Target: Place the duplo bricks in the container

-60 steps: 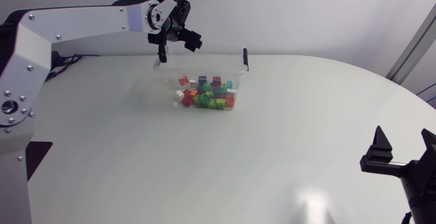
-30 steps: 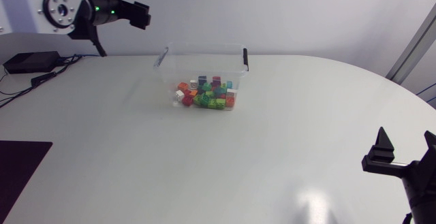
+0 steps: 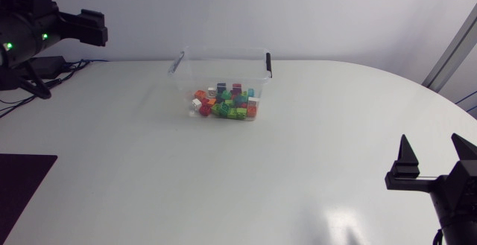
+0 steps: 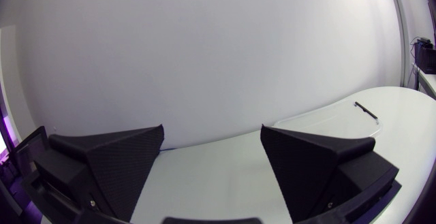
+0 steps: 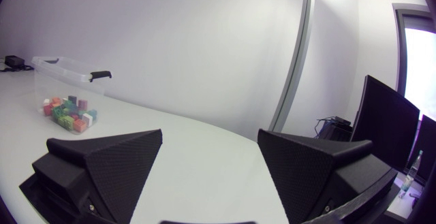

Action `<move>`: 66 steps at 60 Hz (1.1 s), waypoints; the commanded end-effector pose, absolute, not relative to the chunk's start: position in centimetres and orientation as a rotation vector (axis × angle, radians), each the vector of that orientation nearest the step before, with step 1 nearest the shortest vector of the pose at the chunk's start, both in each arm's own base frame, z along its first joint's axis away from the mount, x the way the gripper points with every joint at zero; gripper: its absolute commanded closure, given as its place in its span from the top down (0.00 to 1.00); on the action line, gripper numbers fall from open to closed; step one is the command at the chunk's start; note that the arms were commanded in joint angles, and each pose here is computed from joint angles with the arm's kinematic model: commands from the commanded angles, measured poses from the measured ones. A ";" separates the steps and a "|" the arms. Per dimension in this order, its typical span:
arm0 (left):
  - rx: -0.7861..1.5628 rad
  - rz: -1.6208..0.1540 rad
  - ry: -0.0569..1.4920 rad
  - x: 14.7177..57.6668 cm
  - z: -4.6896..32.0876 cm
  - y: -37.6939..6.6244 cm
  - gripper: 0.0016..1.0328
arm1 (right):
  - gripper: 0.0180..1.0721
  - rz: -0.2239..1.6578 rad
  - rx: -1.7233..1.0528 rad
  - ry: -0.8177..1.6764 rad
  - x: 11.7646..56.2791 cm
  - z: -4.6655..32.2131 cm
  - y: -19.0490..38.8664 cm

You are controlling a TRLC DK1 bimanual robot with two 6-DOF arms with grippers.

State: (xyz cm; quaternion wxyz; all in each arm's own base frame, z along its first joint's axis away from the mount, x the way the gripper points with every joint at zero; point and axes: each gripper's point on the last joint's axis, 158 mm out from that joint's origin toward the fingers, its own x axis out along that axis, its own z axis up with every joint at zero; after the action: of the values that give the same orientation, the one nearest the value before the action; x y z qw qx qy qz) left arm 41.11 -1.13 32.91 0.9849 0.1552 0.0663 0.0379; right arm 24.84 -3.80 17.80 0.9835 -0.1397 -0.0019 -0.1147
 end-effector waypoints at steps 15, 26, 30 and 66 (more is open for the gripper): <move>0.311 0.072 0.122 36.1 30.6 -0.4 0.95 | 0.96 -0.140 -0.292 0.025 25.2 16.1 -1.7; 0.316 0.077 0.119 33.3 28.3 0.1 0.95 | 0.96 -0.156 -0.297 0.031 25.2 16.0 -2.1; 0.328 0.079 0.098 32.0 27.7 0.3 0.95 | 0.96 -0.155 -0.297 0.031 25.2 16.0 -2.0; 0.185 0.032 0.058 26.9 21.3 0.2 0.95 | 0.96 -0.088 -0.165 0.039 25.4 15.5 -1.2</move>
State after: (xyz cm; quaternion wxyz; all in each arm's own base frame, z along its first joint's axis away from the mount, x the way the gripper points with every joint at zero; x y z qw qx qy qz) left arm 27.23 0.10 22.91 0.9927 0.1171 0.0213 0.0182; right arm 25.25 -1.23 16.79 0.9935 -0.1038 0.0068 -0.0473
